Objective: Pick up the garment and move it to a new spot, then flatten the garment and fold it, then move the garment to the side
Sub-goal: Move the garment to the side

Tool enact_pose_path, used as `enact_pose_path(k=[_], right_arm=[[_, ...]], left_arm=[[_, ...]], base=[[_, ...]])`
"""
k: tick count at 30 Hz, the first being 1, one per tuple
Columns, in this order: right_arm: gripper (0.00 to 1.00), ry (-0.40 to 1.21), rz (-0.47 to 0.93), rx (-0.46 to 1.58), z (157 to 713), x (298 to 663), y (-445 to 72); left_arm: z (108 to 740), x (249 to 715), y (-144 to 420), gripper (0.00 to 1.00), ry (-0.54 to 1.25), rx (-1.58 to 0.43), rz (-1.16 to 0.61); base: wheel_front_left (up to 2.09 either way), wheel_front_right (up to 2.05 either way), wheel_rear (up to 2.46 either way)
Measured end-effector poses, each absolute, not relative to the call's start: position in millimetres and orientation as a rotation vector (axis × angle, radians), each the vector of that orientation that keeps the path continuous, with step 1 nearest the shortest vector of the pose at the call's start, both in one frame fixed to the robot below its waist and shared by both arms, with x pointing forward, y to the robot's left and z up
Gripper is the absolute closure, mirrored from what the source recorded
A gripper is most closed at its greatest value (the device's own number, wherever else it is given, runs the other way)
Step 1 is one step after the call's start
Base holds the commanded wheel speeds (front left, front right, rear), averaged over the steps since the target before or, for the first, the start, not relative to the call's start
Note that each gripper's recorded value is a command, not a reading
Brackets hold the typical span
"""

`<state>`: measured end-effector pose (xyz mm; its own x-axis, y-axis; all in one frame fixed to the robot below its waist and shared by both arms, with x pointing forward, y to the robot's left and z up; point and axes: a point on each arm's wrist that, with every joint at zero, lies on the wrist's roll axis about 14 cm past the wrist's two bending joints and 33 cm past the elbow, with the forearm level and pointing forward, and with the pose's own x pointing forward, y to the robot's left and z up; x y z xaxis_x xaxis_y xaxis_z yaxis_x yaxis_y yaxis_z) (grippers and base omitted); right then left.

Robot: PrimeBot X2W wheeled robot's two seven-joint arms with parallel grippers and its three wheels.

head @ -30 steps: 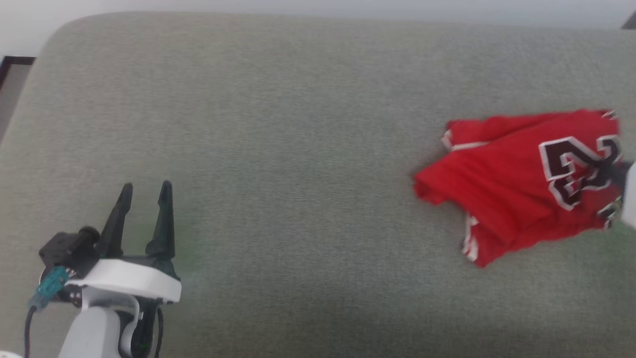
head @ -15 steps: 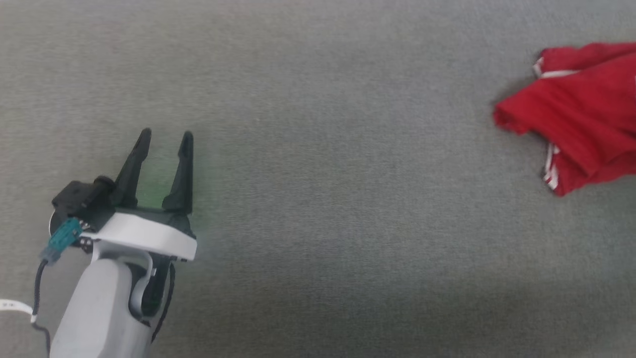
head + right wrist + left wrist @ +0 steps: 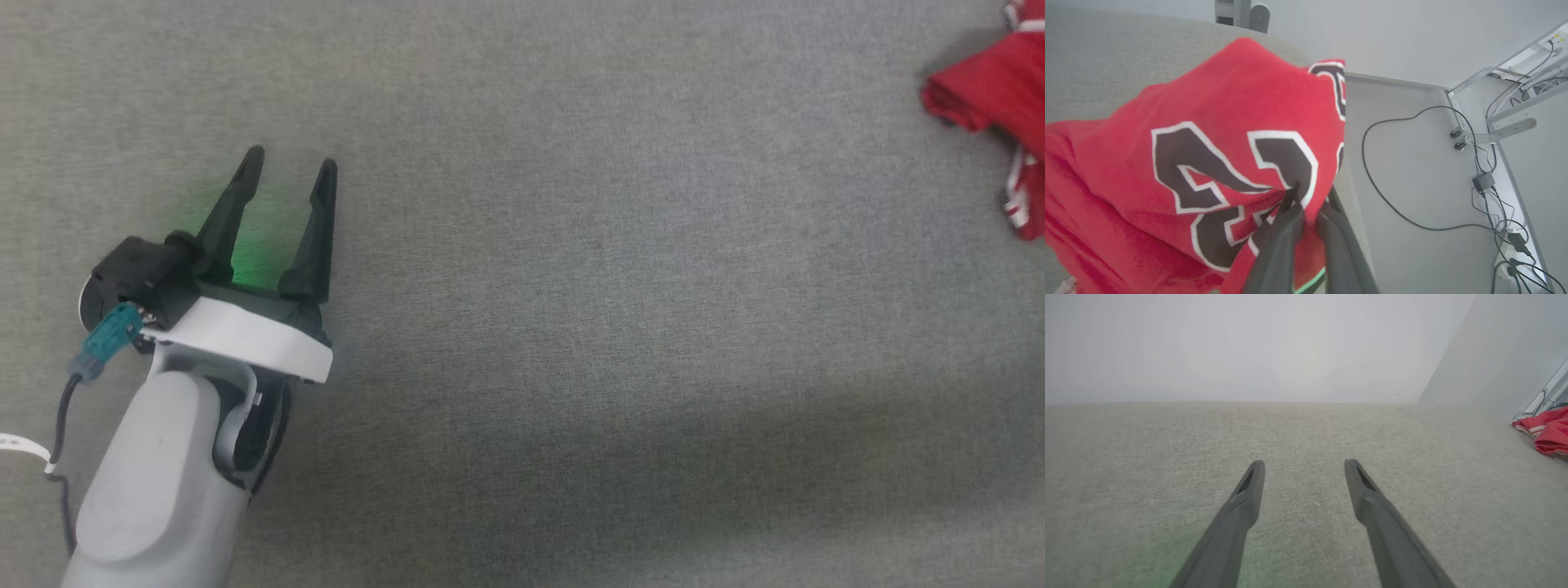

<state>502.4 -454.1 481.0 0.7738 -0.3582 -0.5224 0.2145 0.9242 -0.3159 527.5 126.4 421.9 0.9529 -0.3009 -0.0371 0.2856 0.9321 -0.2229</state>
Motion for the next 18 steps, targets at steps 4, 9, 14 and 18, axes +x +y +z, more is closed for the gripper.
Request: enact_pose_path(k=[4, 9, 14, 18], right_arm=[[1.0, 0.596, -0.351, -0.288, 480, 506, -469], [1.0, 0.627, -0.369, -0.316, 460, 509, -474], [1.0, 0.669, -0.375, -0.282, 434, 511, -470], [1.0, 0.683, -0.373, -0.274, 423, 515, -466]], left_arm=[[411, 535, 117, 0.0, 0.087, -0.218, -0.329], [401, 543, 112, 0.0, 0.097, -0.21, -0.351], [397, 545, 113, 0.0, 0.1, -0.209, -0.355], [396, 546, 114, 0.0, 0.1, -0.212, -0.354]], base=[[0.0, 0.0, 0.0], [0.0, 0.0, 0.0], [0.0, 0.0, 0.0], [0.0, 0.0, 0.0]])
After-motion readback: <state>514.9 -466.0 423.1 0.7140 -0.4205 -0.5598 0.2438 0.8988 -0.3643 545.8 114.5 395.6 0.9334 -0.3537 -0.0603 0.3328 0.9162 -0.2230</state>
